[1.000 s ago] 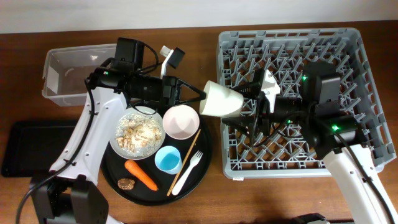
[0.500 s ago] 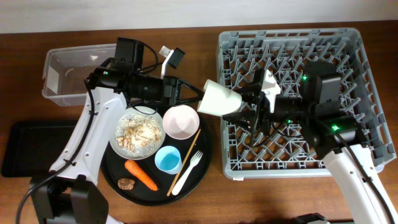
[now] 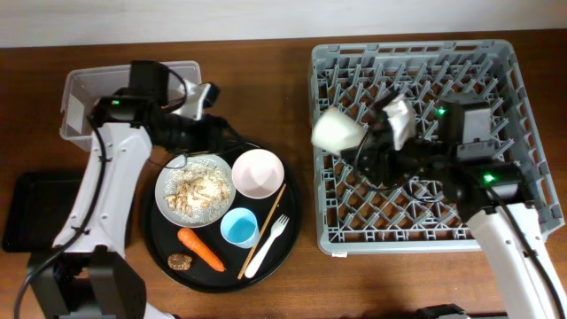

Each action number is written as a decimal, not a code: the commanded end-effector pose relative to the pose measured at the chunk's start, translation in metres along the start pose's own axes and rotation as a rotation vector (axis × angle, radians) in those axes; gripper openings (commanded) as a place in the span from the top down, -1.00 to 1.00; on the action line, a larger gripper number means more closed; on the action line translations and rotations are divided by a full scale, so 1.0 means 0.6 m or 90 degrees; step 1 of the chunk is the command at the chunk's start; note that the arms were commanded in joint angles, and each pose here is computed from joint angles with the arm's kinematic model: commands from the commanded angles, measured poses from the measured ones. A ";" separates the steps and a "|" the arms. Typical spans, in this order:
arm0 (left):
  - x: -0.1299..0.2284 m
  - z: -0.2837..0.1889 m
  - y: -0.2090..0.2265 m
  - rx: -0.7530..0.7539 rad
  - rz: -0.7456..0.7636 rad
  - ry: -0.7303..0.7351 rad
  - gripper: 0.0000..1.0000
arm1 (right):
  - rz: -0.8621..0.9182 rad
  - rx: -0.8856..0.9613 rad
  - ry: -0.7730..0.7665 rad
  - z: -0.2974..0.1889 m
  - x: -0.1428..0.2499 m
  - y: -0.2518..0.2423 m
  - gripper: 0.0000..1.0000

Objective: Sort waste into correct bins and load items into the dishwasher rack
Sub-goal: 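Place the white cup upside down in the rack's right side with right gripper, then grasp the light-blue cup on the tray with the left gripper and lift, then hand the light-blue cup from the left gripper to the right gripper, then place the light-blue cup upside down in the rack with the right gripper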

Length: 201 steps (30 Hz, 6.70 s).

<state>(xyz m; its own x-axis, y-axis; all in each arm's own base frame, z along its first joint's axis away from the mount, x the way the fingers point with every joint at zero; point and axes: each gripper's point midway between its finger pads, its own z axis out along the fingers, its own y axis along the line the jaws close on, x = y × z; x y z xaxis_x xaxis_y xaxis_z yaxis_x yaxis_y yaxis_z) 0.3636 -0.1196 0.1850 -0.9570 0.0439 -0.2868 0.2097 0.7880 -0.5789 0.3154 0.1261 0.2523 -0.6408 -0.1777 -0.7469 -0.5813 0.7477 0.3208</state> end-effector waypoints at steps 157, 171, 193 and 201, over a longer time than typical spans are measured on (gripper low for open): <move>-0.006 0.014 -0.163 0.250 0.141 -0.033 -0.15 | -0.121 -0.178 0.016 0.008 -0.111 0.094 0.31; 0.037 0.036 -0.054 0.014 0.064 0.040 -0.15 | 0.224 0.375 0.159 -0.170 0.015 -0.232 0.33; 0.037 0.036 -0.054 0.014 0.064 0.040 -0.15 | 0.530 0.521 0.253 -0.208 0.188 -0.458 0.34; 0.037 0.036 -0.054 0.014 0.064 0.040 -0.15 | 0.517 0.522 0.223 -0.206 0.172 -0.469 -0.97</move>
<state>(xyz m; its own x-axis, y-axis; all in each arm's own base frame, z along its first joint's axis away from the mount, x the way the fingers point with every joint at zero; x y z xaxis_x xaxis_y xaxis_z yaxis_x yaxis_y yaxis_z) 0.3386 -0.1599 0.1727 -0.9514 0.1583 -0.2641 0.2877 0.7626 -0.5794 0.3483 -0.1776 0.1519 -0.8575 0.4559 -0.2385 0.4548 0.8884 0.0631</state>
